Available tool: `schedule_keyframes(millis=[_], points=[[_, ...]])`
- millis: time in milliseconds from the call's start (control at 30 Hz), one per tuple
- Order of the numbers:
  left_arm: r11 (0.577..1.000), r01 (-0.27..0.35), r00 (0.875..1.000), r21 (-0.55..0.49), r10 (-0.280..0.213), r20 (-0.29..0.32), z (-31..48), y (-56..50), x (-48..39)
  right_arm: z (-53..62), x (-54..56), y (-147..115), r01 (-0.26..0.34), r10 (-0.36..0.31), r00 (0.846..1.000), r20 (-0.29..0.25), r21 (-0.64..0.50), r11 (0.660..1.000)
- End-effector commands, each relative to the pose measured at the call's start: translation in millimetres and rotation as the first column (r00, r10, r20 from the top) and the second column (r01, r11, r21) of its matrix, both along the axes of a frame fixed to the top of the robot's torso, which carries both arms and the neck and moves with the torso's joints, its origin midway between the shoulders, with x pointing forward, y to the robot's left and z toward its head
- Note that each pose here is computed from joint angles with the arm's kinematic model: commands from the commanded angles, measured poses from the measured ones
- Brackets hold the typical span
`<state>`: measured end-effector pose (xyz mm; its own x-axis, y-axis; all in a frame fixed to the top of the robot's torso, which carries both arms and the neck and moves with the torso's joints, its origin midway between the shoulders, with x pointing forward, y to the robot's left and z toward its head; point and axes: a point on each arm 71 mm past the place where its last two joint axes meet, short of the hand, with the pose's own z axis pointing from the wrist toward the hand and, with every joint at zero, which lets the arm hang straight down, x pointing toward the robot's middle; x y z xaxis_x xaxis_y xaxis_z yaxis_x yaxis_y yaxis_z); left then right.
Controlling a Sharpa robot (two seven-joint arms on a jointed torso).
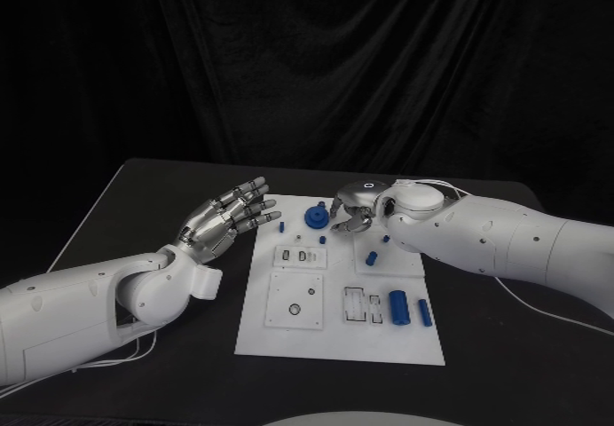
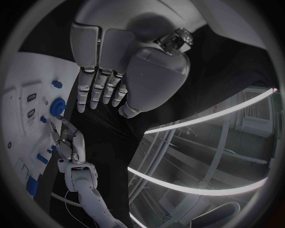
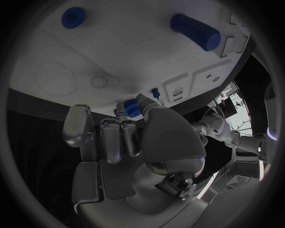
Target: Assemble the parts on the task board
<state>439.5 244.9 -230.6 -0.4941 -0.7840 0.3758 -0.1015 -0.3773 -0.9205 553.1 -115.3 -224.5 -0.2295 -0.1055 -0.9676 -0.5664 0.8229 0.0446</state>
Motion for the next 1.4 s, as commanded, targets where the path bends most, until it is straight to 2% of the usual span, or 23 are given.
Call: schedule_keyframes(millis=[33, 500, 967, 1400], points=[[1.000, 0.010, 1.000, -0.013, -0.010, 0.007, 0.7, -1.4, -0.8, -3.5, -1.6, 1.8, 0.002, -0.002, 1.000, -0.020, -0.016, 1.000], [1.000, 0.009, 1.000, -0.013, -0.009, 0.006, 0.6, -1.0, -0.9, -5.0, -3.0, 4.3, -0.007, 0.007, 1.000, -0.022, -0.012, 1.000], [1.000, 0.010, 1.000, -0.011, -0.010, 0.005, 0.3, -1.0, -0.6, -1.8, -7.2, 8.8, -0.064, 0.064, 0.998, 0.008, 0.032, 0.997], [1.000, 0.010, 1.000, -0.010, -0.010, 0.003, 0.1, -0.7, -0.5, -0.3, -9.0, 9.3, -0.077, 0.076, 0.997, 0.024, 0.049, 0.996]])
